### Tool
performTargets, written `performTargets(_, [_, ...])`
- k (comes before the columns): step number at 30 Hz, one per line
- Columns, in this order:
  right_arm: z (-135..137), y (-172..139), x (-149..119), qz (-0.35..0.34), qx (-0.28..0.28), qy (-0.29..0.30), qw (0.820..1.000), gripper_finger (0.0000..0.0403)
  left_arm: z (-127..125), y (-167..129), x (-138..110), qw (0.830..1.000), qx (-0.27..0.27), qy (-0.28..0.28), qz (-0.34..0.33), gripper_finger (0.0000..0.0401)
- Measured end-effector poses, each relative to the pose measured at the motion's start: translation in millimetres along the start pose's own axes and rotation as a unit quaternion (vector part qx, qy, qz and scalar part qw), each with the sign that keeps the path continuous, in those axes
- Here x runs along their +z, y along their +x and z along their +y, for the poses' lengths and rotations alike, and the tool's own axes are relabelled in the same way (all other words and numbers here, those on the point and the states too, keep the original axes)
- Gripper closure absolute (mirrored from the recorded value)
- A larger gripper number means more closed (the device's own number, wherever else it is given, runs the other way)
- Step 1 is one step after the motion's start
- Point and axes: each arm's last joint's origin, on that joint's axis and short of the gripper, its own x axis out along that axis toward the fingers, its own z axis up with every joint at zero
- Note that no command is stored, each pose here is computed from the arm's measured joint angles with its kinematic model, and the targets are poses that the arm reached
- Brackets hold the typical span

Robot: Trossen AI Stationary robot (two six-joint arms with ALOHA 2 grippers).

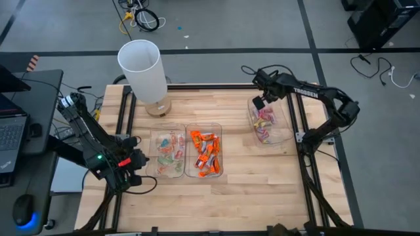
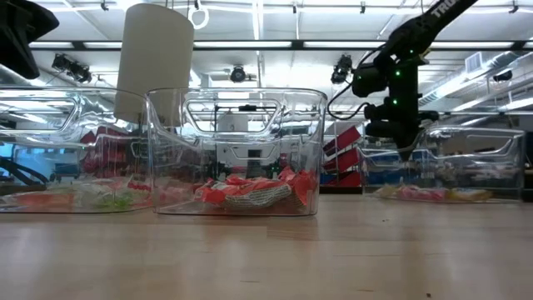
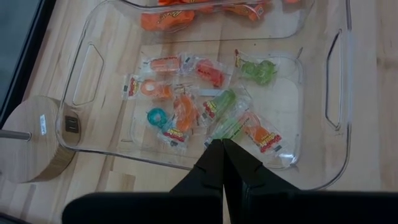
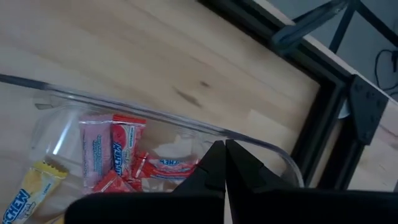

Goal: Sort candy
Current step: Move the bottom right transparent bin to the top right of the table

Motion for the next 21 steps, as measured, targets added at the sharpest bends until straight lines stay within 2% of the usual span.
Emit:
performTargets(12, [-26,8,3,0.020,-0.024,0.083,0.996,0.0403,0,0,0,1.000,0.001,0.000,-0.001,0.0401])
performTargets(21, [-33,10,4,0.020,-0.040,0.103,0.994,0.0403,0,0,0,1.000,0.001,0.000,-0.001,0.0401])
